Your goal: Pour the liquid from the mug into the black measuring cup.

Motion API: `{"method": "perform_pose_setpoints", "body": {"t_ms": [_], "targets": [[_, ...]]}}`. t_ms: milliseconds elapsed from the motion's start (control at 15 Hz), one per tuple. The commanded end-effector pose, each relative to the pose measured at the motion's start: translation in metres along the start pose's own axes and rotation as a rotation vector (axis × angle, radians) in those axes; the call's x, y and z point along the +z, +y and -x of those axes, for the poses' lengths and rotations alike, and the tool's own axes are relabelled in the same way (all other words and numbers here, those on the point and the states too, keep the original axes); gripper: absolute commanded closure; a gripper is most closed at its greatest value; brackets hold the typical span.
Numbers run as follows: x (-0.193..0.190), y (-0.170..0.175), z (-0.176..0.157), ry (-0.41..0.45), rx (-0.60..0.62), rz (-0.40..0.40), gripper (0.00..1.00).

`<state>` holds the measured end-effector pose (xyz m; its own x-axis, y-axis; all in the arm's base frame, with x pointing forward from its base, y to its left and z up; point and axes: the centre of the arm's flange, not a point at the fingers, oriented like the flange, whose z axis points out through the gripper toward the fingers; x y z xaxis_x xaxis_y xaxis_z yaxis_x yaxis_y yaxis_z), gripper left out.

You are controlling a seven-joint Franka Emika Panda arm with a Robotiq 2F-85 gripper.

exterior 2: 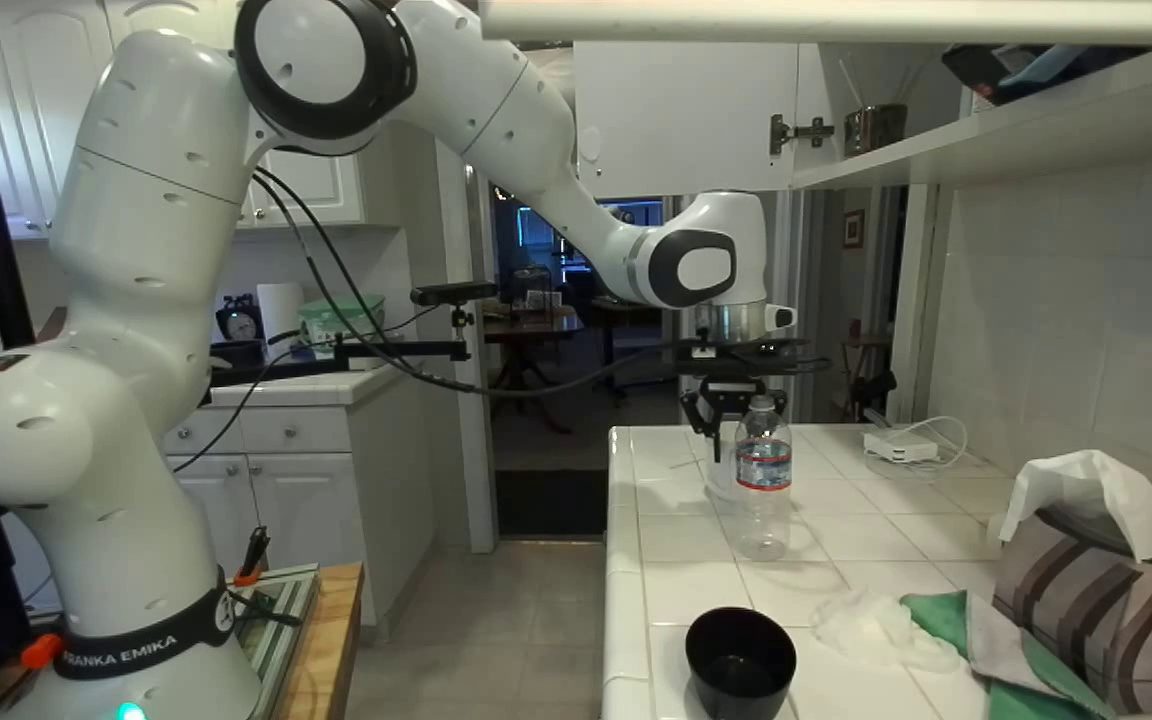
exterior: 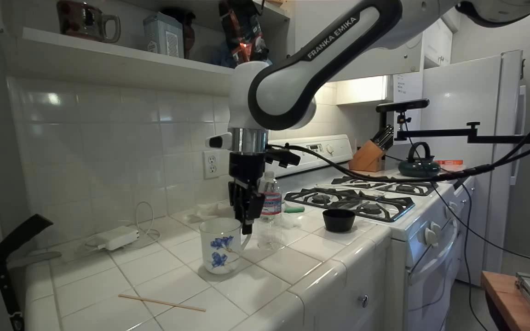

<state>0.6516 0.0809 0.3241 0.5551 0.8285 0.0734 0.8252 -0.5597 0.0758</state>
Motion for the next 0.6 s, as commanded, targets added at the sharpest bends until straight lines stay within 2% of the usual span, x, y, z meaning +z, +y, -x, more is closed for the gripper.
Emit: {"method": "perform_pose_setpoints", "body": {"t_ms": [0, 200, 333, 533], "targets": [[-0.0052, -0.0133, 0.0025, 0.027, 0.055, -0.001, 0.81], [-0.0041, -0.0152, 0.0017, 0.028, 0.087, -0.005, 1.00], [-0.0036, -0.0156, 0.0012, 0.027, 0.102, -0.005, 0.96], [-0.0066, -0.0163, 0.0034, 0.020, 0.120, -0.016, 0.96]]}}
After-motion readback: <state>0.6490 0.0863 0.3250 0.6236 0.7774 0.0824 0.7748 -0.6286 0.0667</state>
